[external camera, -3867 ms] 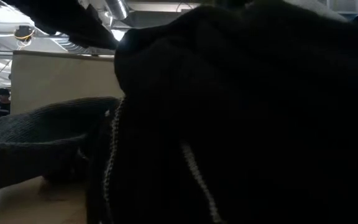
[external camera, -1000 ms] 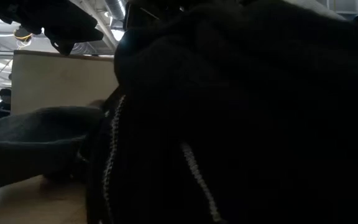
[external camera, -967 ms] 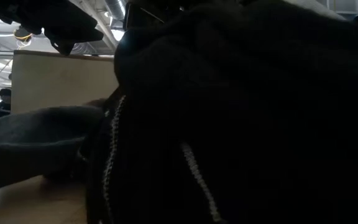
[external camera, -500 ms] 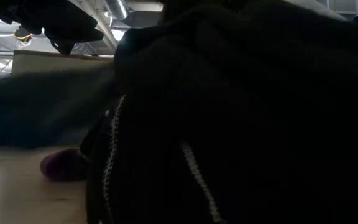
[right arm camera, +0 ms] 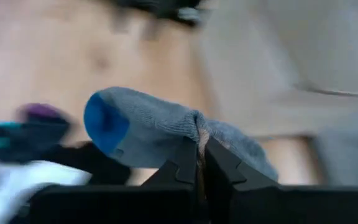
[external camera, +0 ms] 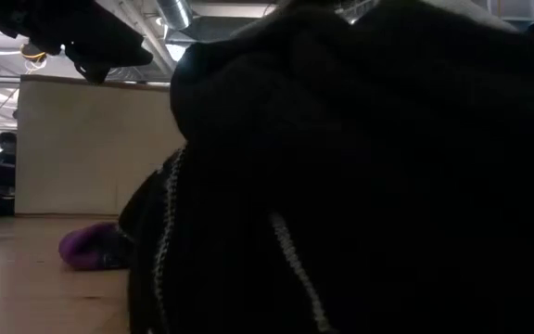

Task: Sort clothes
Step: Put the gray sock into the right laundry bin

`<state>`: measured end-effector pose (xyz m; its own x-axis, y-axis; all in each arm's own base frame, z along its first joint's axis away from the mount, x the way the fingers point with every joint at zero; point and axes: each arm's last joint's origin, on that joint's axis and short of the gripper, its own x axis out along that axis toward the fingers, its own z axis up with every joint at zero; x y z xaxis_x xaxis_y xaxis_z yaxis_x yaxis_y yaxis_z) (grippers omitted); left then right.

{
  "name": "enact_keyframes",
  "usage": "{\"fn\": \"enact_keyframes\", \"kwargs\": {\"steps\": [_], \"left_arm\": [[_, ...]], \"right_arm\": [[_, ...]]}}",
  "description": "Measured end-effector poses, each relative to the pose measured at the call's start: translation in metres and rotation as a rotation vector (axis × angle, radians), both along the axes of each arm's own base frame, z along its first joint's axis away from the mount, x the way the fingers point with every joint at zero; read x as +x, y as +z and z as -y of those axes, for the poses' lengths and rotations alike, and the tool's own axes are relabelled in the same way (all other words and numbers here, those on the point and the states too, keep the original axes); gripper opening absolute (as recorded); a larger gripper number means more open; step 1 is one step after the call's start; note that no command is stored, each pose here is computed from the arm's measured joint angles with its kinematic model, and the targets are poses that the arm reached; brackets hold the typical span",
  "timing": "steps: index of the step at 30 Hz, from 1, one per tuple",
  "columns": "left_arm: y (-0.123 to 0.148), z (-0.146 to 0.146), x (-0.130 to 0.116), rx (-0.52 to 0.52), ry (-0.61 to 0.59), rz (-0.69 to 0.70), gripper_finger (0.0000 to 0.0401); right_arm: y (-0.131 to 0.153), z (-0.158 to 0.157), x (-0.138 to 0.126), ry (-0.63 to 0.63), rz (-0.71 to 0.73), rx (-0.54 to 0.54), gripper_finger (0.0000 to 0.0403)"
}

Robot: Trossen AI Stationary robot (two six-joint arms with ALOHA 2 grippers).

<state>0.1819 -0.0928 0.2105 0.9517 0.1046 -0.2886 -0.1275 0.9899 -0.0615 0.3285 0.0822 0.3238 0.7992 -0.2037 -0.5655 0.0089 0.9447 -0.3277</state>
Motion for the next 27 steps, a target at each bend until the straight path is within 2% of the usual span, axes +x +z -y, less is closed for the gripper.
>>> {"fn": "enact_keyframes", "kwargs": {"steps": [5, 9, 14, 18, 22, 27], "left_arm": [[0.0, 0.0, 0.0, -0.003, 0.001, 0.003, 0.0135], [0.001, 0.0, 0.0, -0.006, 0.001, 0.006, 0.0135], [0.0, 0.0, 0.0, -0.008, 0.002, 0.004, 0.0135], [0.0, 0.0, 0.0, -0.006, 0.001, 0.004, 0.0135], [0.0, 0.0, 0.0, -0.013, 0.003, 0.005, 0.0135], [0.0, 0.0, 0.0, -0.015, 0.004, 0.004, 0.0135]], "right_arm": [[0.041, 0.029, -0.043, -0.235, 0.082, -0.134, 0.0023], [0.065, 0.058, -0.074, -0.417, 0.132, -0.203, 0.0028], [0.082, 0.096, -0.106, -0.633, 0.162, -0.249, 0.0029], [0.086, 0.125, -0.119, -0.781, 0.153, -0.267, 0.003], [0.082, 0.151, -0.125, -0.839, 0.097, -0.235, 0.003], [0.072, 0.182, -0.125, -0.901, 0.085, -0.084, 0.003]]}}
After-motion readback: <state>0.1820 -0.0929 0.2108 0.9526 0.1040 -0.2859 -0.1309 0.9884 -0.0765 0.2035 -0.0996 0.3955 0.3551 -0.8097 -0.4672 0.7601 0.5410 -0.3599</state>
